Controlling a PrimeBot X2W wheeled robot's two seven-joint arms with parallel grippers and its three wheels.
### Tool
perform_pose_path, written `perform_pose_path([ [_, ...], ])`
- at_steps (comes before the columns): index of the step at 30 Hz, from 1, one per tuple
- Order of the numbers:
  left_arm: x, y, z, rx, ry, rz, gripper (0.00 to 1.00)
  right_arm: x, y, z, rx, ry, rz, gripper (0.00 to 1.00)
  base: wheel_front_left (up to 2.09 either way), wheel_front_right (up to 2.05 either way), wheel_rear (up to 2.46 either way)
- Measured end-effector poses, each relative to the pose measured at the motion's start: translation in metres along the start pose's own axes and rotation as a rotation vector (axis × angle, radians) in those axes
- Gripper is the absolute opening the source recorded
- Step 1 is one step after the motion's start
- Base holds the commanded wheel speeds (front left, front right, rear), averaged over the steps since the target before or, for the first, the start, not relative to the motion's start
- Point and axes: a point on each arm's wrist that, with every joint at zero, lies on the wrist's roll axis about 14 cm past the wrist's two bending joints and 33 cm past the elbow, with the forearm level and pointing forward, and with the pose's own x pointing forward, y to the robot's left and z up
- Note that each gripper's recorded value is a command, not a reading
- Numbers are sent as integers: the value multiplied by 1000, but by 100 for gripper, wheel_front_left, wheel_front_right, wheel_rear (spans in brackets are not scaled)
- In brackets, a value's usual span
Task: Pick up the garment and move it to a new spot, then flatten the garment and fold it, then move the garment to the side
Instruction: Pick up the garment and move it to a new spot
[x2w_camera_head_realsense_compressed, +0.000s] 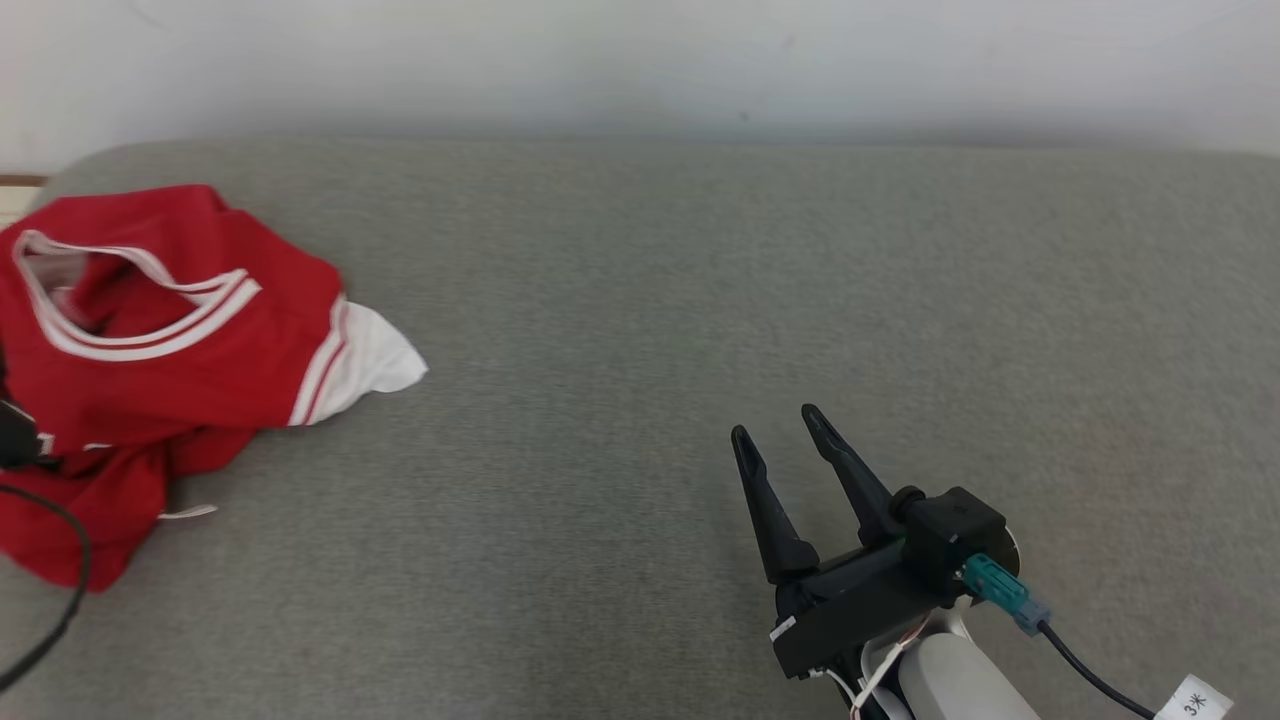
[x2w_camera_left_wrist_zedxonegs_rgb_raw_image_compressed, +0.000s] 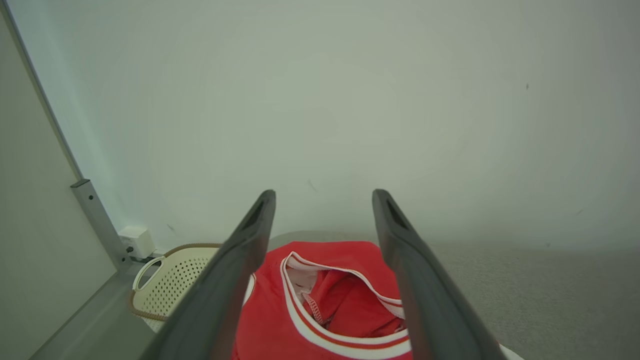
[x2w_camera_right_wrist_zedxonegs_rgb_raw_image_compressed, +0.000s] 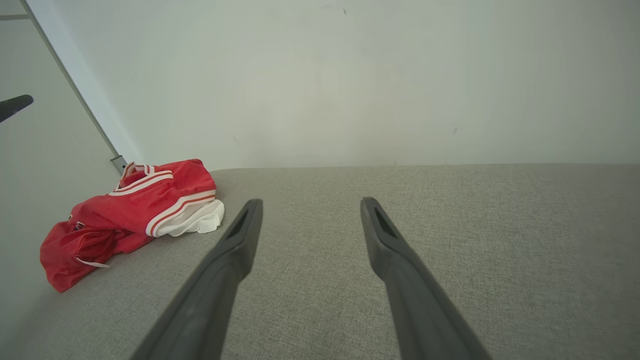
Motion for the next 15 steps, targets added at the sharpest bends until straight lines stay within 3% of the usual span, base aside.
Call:
perform_pose_path([
  [7,36,-35,-51,-27,162,-76,100,-10,-29,-8,7,19,-86,100,0,0,0],
  [15,47,-68,-111,-77,340,-130,100,-20,-52,-20,11,52,-157,100,0,0,0],
])
